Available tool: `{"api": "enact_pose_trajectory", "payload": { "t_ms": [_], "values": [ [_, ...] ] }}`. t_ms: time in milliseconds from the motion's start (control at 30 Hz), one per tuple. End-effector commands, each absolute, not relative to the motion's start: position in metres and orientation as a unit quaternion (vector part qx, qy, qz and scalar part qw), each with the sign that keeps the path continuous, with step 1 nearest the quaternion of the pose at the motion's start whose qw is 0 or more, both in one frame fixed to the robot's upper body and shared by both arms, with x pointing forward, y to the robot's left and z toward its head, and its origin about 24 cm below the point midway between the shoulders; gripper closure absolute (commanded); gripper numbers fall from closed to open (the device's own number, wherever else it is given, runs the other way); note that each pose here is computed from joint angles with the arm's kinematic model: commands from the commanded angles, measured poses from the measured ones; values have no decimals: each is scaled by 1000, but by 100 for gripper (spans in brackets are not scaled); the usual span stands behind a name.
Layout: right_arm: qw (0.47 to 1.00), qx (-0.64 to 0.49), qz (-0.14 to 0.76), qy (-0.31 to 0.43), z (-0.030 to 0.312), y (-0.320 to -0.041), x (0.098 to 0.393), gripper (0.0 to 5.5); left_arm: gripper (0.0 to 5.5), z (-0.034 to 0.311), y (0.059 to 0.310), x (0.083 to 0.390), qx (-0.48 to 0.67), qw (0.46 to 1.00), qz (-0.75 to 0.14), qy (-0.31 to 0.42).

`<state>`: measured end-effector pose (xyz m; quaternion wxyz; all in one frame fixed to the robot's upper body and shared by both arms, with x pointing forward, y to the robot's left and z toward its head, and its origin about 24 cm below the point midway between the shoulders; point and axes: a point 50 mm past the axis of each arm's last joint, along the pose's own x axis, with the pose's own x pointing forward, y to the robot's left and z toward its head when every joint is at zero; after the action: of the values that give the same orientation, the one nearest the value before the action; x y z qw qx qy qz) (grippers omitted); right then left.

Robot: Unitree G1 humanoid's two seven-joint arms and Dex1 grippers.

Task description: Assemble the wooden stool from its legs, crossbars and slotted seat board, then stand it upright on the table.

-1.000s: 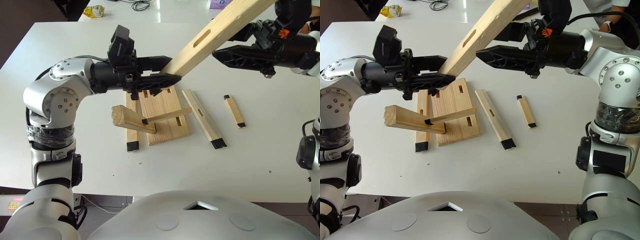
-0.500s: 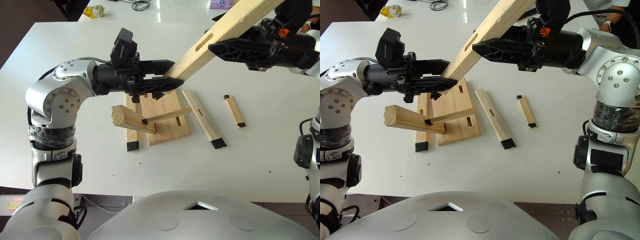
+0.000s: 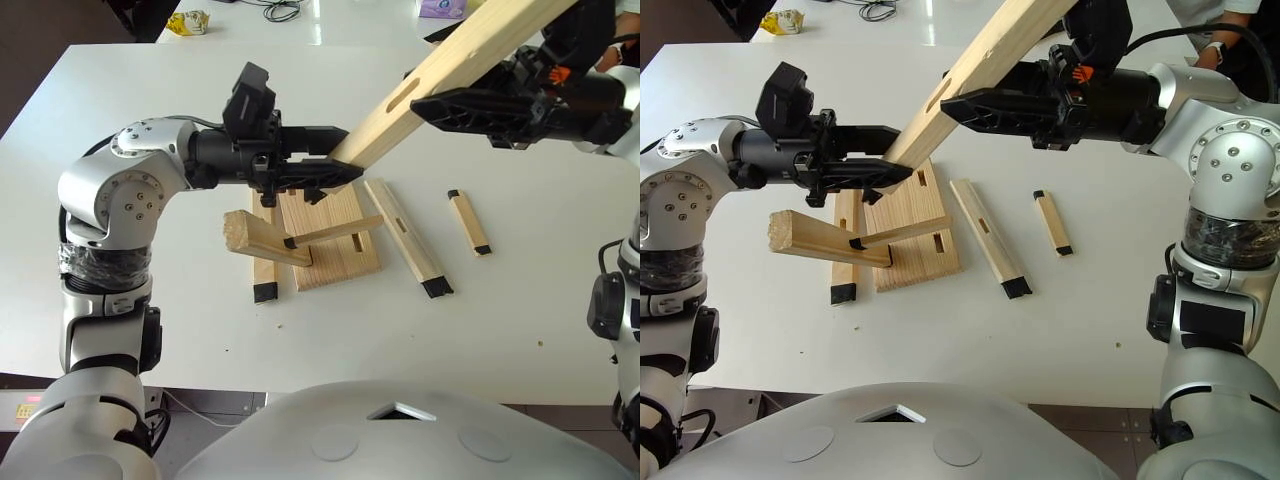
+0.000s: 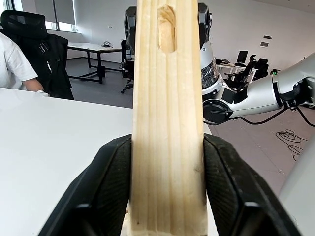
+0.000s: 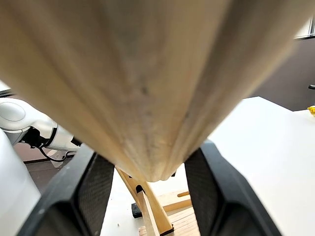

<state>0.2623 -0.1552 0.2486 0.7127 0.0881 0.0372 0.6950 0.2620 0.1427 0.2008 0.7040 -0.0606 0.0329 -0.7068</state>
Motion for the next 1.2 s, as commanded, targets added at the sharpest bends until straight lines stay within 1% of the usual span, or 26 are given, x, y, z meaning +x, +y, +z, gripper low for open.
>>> {"api": "enact_pose_trajectory", "payload": {
  "t_ms": [33,67,100,167,200,233,300,367,533,633,667,733,767,833,933,1033,1100,1200],
  "values": [
    [709,62,700,49,245,-156,258,345,346,200,149,271,-33,739,-672,37],
    [710,61,700,49,244,-156,258,345,346,199,148,272,-33,742,-668,44],
    [711,60,699,48,244,-156,259,345,317,198,148,272,-29,743,-667,48],
    [718,57,692,43,243,-156,261,345,285,196,145,270,-18,742,-668,53],
    [723,57,687,40,243,-156,262,345,263,196,145,270,-11,742,-669,51],
    [729,55,681,37,243,-157,264,345,253,196,144,270,-5,744,-666,46],
    [743,47,667,30,243,-158,268,345,211,199,145,272,0,753,-657,33],
    [756,34,653,24,243,-161,271,345,187,204,150,276,-1,762,-647,22],
    [801,-32,597,15,240,-178,283,345,187,218,176,287,19,807,-590,-9],
    [815,-73,575,17,234,-187,284,345,187,214,205,291,65,841,-538,4],
    [818,-80,569,20,232,-190,281,345,187,209,216,290,96,845,-526,14],
    [822,-98,561,27,225,-196,275,345,187,196,234,283,151,840,-520,43],
    [822,-108,558,31,220,-198,271,345,187,187,242,273,191,826,-528,59],
    [821,-115,557,38,212,-198,263,345,187,172,249,253,216,797,-555,98],
    [820,-135,555,40,202,-196,249,345,187,154,253,222,243,746,-603,144],
    [812,-158,560,43,194,-192,235,345,187,144,249,200,231,724,-629,164],
    [803,-169,570,51,188,-190,229,345,187,141,242,193,211,727,-633,160],
    [797,-176,576,54,182,-188,227,345,187,139,227,187,186,736,-634,145]
  ]
}}
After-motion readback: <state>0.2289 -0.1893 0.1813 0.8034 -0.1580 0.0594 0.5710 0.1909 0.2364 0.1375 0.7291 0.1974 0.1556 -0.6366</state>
